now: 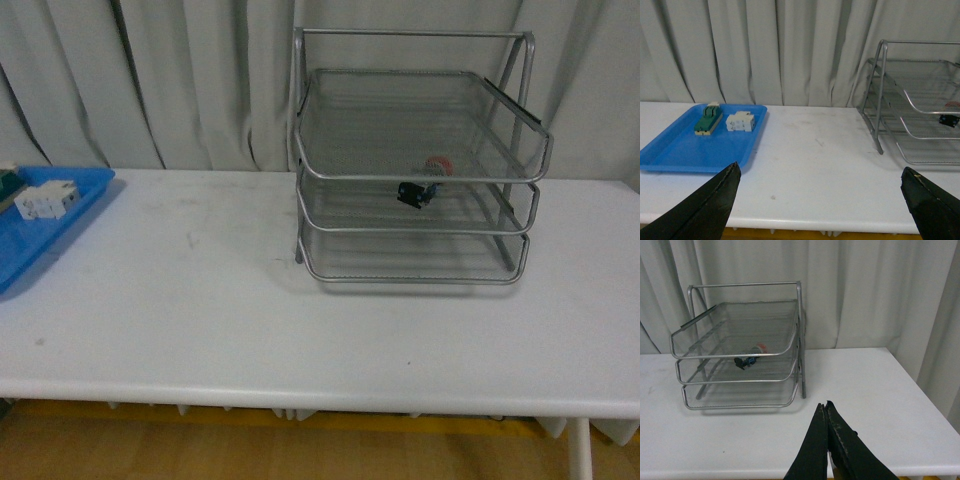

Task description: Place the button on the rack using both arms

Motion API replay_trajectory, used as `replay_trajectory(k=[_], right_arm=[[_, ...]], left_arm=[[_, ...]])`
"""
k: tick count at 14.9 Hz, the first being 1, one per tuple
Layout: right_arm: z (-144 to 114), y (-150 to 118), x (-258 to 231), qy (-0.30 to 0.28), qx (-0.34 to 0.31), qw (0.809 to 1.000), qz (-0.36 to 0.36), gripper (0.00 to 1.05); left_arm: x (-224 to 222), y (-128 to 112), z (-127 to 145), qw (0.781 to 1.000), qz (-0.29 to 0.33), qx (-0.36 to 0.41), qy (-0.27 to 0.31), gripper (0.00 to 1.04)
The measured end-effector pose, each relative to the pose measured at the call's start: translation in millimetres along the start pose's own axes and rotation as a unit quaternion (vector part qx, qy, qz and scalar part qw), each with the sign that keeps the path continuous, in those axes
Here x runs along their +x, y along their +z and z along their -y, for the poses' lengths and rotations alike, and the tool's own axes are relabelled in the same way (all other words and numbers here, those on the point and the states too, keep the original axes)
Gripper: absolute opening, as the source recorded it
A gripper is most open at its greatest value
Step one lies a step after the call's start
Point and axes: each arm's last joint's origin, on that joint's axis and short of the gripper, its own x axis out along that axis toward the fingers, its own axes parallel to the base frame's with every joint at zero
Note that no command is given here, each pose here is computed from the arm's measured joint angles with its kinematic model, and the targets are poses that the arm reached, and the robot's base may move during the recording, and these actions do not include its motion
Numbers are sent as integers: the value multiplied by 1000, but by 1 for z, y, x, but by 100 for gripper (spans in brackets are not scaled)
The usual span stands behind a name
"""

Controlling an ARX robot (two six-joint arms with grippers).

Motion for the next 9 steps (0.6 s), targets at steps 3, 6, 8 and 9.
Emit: replay_trajectory(k=[3, 6, 8, 9], right_arm=[[0, -1, -3, 0, 0, 1000, -6, 2], [0, -4, -13, 0, 0, 1000, -6, 2], [0, -3, -13, 0, 0, 1000, -5, 2], [0, -3, -13, 0, 0, 1000, -5, 2]], left_arm=[[0, 0, 0, 1000, 0, 0, 0, 98], [0, 0, 0, 1000, 0, 0, 0, 98], [0, 0, 0, 1000, 0, 0, 0, 98], [0, 0, 0, 1000, 0, 0, 0, 98]])
